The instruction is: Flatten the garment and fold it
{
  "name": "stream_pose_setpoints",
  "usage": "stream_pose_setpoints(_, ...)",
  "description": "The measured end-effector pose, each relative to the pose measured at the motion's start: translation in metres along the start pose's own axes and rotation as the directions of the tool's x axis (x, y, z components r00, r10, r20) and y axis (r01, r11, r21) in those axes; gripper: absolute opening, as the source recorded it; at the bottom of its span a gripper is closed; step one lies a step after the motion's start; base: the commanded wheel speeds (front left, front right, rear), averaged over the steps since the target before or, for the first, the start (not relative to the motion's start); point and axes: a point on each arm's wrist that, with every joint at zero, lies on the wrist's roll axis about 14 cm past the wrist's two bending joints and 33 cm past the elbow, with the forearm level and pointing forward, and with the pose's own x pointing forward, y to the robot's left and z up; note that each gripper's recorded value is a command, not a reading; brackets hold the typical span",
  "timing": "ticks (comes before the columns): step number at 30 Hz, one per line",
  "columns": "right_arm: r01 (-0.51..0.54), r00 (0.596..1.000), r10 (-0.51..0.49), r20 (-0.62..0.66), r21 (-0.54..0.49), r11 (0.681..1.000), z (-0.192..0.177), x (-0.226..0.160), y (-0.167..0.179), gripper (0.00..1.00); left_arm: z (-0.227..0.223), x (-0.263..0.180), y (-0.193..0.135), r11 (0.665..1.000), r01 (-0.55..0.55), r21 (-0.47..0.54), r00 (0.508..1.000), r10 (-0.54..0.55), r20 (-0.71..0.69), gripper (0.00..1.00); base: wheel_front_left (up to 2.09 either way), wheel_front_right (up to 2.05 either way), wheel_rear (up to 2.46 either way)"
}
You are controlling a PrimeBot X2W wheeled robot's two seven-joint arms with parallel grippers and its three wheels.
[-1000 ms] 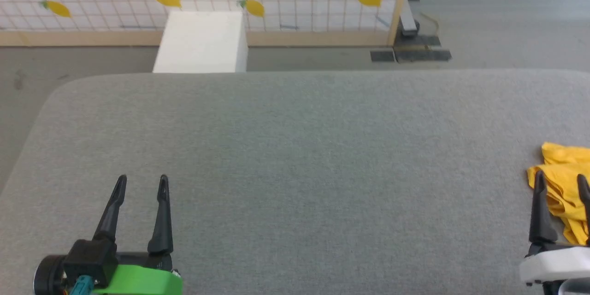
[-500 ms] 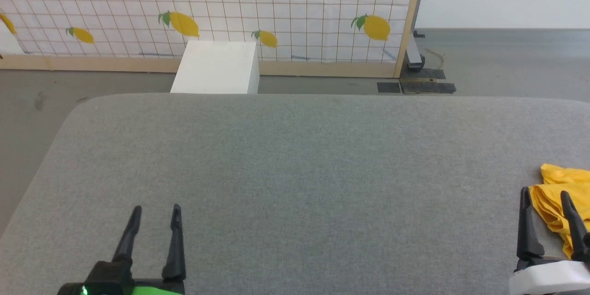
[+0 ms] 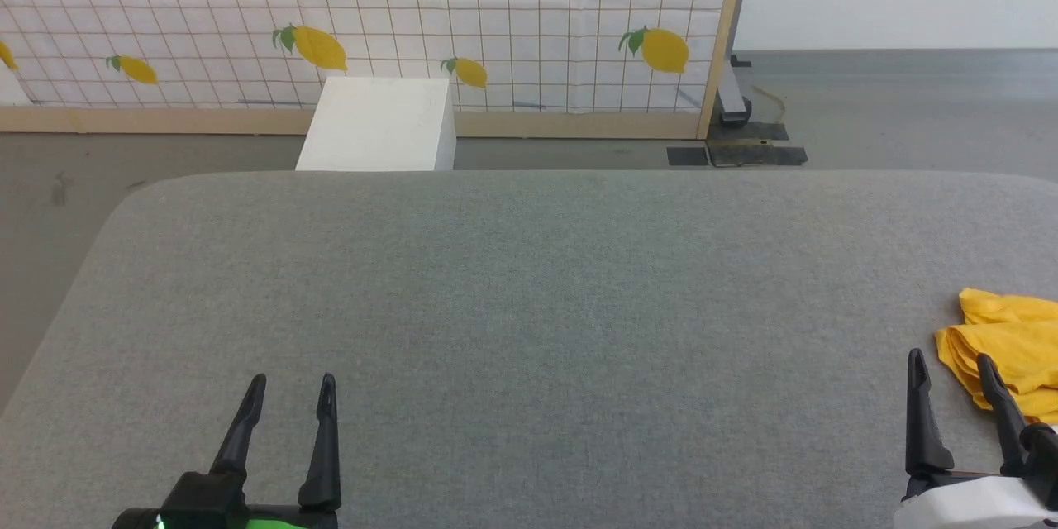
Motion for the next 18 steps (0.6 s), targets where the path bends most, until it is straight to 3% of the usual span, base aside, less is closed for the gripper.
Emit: stream_pose_setpoints(18,-0.046,0.998,0.045,-0.037,-0.03,0.998,-0.011,0.001,0.014,1.0,-0.014,0.003,-0.006,0.999,0.034,-0.003,0.998,-0.034,-0.046,1.0,0.0,0.0,0.0)
